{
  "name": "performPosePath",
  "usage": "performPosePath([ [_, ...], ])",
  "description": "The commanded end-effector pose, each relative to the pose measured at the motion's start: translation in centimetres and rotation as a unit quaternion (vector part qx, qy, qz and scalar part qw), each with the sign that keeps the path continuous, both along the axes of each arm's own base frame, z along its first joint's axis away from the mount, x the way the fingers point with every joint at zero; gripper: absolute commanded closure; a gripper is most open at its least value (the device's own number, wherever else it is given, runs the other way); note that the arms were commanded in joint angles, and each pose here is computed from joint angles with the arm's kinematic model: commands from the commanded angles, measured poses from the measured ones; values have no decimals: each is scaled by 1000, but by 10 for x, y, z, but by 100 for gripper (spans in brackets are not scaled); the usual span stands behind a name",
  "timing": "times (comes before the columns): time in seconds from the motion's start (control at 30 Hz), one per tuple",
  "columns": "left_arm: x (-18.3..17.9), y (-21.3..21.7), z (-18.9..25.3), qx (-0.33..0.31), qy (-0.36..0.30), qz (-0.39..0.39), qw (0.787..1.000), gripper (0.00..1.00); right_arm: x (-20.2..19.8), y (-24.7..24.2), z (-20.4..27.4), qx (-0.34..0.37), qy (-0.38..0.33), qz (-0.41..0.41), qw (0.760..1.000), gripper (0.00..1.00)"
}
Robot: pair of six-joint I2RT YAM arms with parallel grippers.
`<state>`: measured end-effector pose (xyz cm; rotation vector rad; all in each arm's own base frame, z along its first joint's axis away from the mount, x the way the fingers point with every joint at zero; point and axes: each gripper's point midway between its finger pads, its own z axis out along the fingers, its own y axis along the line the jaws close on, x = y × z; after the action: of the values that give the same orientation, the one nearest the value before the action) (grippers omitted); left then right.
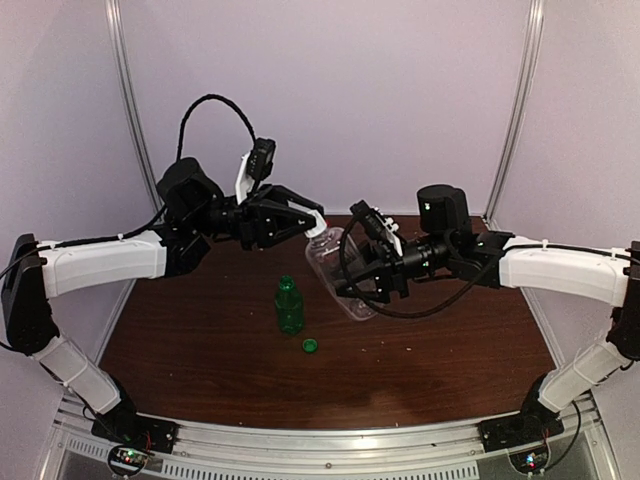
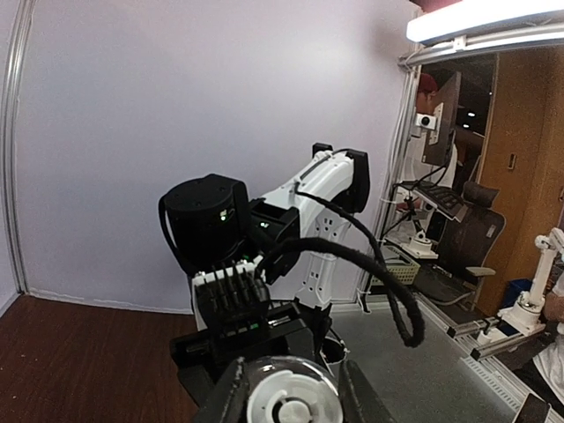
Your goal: Unscrew the bottle caps
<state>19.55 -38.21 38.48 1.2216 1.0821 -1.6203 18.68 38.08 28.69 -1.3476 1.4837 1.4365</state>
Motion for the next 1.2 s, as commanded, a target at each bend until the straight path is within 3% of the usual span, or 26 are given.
performPosePath([
  [0.0,7,-9,0,9,28,29,999,90,35,-3,16,-3,-42,-95,995,47],
  [0.17,43,-18,-5,44,96,139,985,91,67,-13,11,-28,-81,-198,977,48],
  [0.37,84,-27,-22,87,178,287,937,90,97,-30,4,-44,-112,-303,945,49],
  [0.5,94,-31,-32,85,216,305,924,88,108,-37,-3,-58,-124,-343,929,49],
  [0.6,93,-33,-30,76,215,297,927,81,109,-39,-6,-63,-129,-348,927,49],
  [0.9,76,-34,-11,51,140,251,957,43,90,-31,-6,-54,-122,-293,947,49],
  [1.17,56,-16,5,13,88,178,980,23,56,-18,-3,-36,-103,-196,975,48],
])
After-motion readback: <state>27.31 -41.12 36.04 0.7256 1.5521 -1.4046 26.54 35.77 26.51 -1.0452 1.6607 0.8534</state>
